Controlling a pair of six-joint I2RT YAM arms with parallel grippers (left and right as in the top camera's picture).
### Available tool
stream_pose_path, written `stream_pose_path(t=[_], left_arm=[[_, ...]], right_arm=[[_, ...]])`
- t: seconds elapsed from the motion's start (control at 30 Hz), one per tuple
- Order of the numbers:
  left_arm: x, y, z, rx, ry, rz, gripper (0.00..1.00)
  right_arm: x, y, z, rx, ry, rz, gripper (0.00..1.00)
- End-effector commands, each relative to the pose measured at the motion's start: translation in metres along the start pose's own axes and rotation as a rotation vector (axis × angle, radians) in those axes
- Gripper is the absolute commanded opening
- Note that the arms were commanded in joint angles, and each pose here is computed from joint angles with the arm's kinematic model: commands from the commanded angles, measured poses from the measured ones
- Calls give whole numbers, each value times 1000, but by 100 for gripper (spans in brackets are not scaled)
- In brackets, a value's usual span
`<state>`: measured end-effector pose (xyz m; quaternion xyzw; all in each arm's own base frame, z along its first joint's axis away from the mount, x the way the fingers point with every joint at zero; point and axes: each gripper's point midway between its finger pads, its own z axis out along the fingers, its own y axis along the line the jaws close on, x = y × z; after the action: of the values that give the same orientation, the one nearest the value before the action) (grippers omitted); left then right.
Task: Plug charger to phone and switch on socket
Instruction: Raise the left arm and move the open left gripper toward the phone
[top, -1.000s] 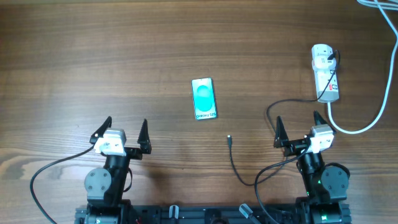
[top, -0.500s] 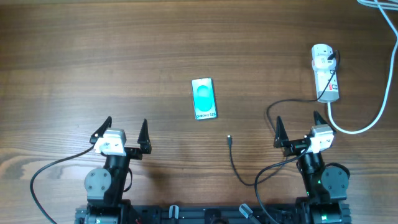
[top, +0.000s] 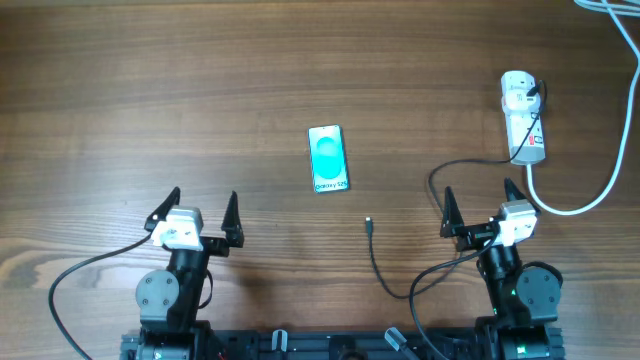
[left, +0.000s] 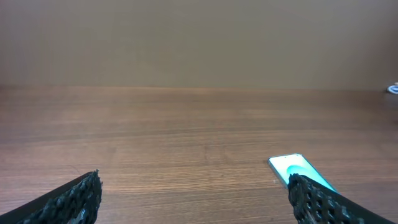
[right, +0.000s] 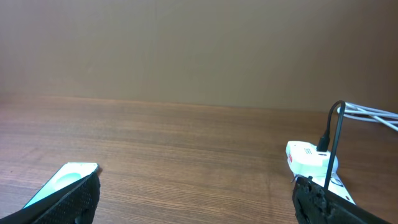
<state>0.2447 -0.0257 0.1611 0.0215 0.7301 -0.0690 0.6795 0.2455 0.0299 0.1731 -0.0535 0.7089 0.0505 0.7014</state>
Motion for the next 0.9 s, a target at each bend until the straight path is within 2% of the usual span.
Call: stream_pose_path(t=[0.0, 0.17, 0.27, 0.47, 0.63, 0.87], left_arm=[[-7, -13, -1, 76, -38, -8, 100], [-62, -60, -19, 347, -259, 31, 100], [-94, -61, -30, 364, -360, -59, 100], [-143, -66, -43, 375, -390, -84, 100], [-173, -67, -27, 350, -207, -123, 100], [-170, -70, 11, 305, 323, -256, 100]], right_arm=[[-1, -1, 0, 3, -5, 6, 100], [-1, -1, 0, 3, -5, 7, 100], [-1, -1, 0, 3, -5, 7, 100], [-1, -1, 0, 3, -5, 7, 100], [-1, -1, 0, 3, -5, 7, 100], [-1, -1, 0, 3, -5, 7, 100]])
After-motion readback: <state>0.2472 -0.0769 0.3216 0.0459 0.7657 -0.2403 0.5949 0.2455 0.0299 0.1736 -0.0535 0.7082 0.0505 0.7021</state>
